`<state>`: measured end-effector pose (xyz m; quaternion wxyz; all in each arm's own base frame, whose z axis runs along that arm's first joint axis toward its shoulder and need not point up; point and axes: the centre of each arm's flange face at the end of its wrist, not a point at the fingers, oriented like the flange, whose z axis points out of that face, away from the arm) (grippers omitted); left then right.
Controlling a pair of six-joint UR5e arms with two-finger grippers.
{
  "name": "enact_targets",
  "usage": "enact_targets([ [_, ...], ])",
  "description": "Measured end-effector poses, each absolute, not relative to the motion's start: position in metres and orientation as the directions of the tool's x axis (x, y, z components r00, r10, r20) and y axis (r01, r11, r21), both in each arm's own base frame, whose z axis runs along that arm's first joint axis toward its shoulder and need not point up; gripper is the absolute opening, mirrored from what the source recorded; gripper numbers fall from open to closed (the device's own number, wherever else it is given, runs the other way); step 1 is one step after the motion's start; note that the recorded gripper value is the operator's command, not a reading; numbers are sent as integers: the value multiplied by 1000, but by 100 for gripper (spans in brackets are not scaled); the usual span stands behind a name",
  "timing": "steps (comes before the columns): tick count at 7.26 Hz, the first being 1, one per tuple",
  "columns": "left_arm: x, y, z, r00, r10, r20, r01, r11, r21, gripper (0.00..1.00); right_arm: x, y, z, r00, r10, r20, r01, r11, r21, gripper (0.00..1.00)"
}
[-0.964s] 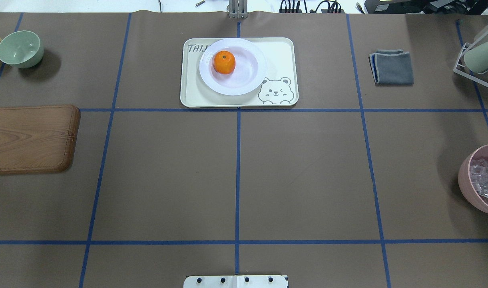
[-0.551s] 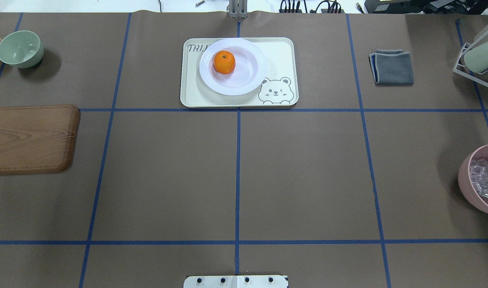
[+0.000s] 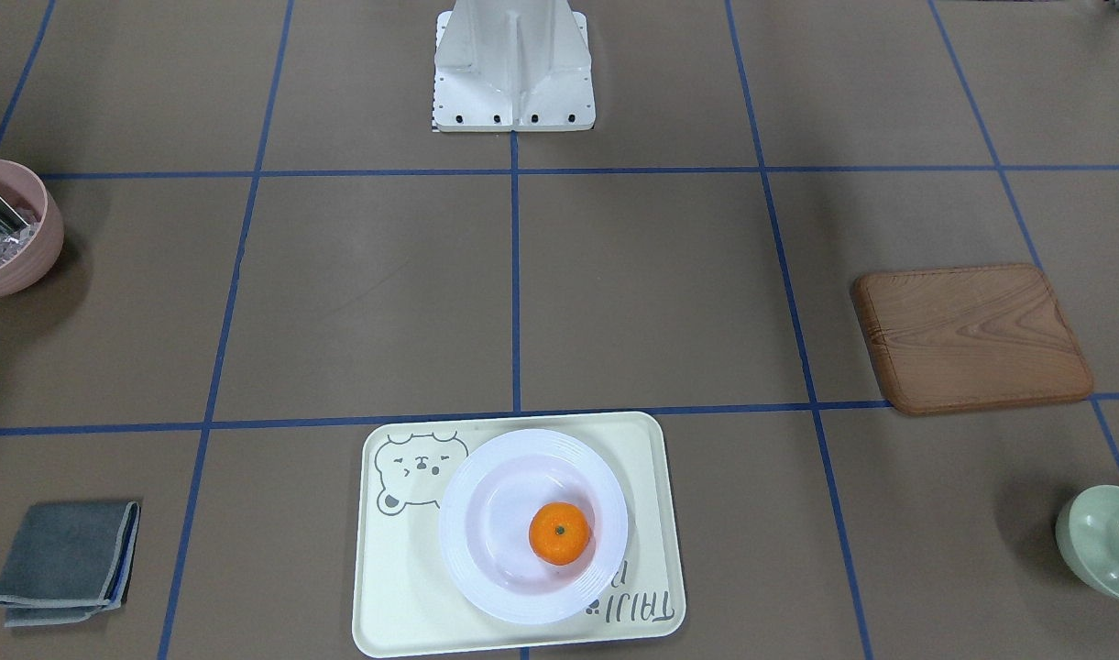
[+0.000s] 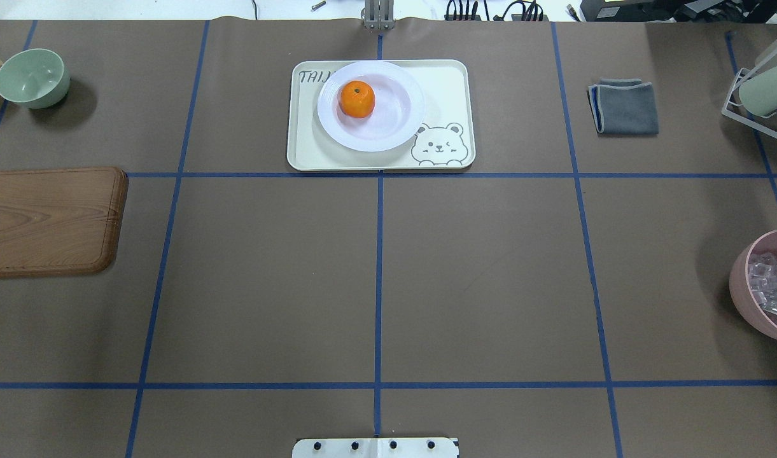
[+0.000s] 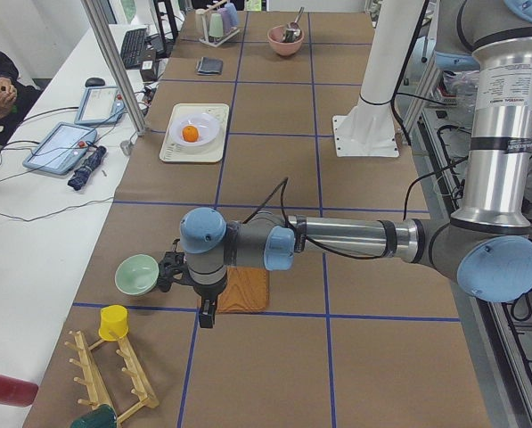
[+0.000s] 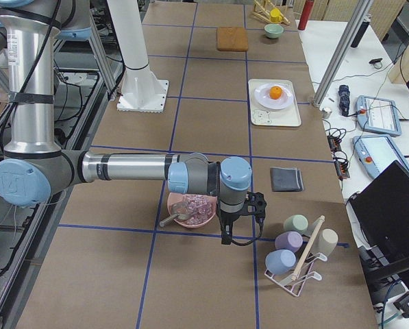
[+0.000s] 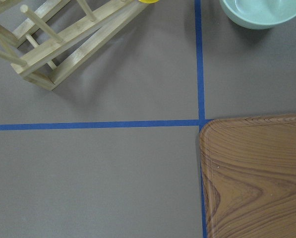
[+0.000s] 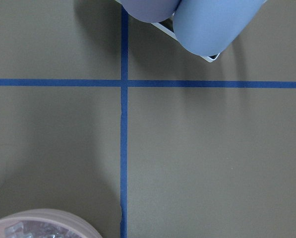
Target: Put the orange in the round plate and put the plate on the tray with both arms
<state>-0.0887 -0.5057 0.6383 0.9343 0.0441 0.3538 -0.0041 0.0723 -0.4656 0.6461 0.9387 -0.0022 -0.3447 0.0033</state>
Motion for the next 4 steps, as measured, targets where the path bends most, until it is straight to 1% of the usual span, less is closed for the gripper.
enact_targets([
  [4,-88,-506,640,750,23,-661,38,996,78,98,72,-465,646,761,8,648,-5,1000,-6,100],
])
